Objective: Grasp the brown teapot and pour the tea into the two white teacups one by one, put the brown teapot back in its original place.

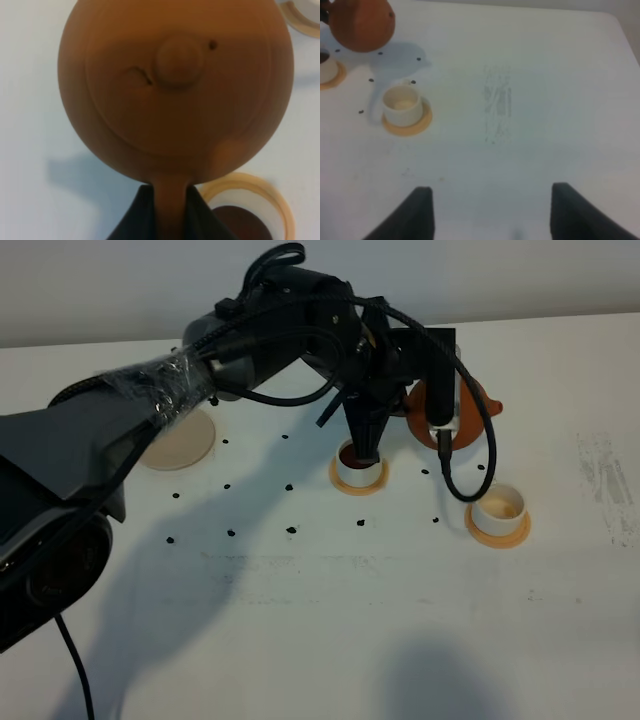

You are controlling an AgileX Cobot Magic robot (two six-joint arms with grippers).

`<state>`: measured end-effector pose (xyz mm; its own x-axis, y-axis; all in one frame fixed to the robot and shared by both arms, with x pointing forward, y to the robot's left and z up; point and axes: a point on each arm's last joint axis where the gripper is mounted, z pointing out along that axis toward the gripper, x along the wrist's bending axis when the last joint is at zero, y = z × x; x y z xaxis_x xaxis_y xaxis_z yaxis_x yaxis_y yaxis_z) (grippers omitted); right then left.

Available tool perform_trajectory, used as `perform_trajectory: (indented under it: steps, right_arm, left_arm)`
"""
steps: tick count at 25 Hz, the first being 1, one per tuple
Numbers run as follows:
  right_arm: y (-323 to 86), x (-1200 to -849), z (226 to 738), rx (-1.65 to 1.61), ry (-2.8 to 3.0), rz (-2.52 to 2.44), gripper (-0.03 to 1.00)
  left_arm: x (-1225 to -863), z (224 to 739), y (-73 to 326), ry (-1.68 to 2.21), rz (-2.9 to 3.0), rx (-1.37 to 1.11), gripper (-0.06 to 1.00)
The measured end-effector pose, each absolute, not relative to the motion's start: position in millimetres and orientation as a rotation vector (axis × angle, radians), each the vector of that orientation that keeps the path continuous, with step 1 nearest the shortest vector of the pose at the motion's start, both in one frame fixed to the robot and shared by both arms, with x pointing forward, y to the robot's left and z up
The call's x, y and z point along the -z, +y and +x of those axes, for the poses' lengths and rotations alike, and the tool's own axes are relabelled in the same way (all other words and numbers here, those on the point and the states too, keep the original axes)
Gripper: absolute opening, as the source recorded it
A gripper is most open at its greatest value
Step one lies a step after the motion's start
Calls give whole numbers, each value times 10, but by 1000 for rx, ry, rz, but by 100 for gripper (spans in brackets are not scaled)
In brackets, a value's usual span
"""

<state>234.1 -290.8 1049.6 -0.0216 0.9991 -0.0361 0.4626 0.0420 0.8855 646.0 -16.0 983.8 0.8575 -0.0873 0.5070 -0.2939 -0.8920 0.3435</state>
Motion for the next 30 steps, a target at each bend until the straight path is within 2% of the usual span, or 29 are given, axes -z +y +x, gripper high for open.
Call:
perform_trajectory:
  steps: [30]
  right_arm:
    - [-2908,-10496,2341,-921,1583,1515,51]
  left_arm:
    - [-9765,6285,-486,-923,2585,-949,10]
